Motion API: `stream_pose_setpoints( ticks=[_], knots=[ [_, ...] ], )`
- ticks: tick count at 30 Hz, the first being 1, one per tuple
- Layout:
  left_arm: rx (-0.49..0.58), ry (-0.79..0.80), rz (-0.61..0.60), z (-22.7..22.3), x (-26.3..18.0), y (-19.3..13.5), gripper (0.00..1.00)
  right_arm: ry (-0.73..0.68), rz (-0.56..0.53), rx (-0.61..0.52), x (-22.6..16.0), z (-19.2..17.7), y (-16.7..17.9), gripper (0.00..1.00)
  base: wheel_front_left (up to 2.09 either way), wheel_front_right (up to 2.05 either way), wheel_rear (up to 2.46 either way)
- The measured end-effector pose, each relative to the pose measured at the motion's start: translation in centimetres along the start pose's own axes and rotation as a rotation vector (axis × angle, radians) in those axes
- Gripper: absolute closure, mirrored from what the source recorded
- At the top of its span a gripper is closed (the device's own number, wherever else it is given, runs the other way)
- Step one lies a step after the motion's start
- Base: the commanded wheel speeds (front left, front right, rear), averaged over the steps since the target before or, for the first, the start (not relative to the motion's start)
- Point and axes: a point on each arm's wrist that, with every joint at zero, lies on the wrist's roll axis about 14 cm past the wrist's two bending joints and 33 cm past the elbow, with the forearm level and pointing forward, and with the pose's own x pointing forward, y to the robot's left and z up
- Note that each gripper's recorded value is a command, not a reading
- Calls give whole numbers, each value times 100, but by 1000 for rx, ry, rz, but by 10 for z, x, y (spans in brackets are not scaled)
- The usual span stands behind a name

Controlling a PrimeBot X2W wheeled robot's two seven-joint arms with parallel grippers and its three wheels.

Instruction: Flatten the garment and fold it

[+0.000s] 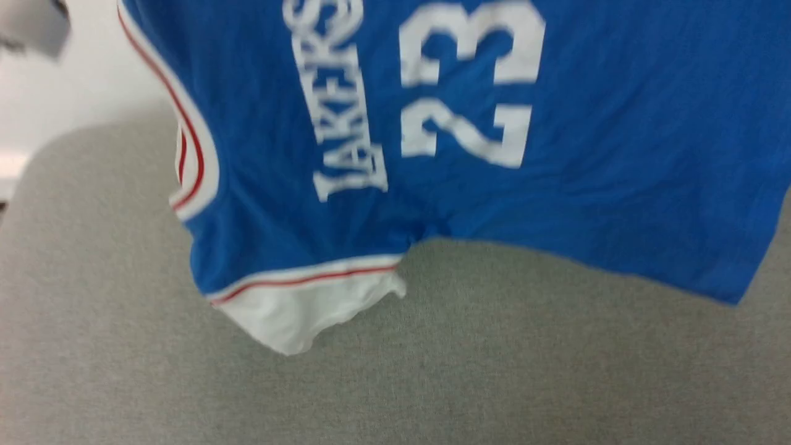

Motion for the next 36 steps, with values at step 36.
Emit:
stream_pose_setpoints(
  ticks=[36],
  knots=[
    [-165,385,-201,-333,36,-129,100,423,68,71,59,-353,67,100,0,0,0]
  ],
)
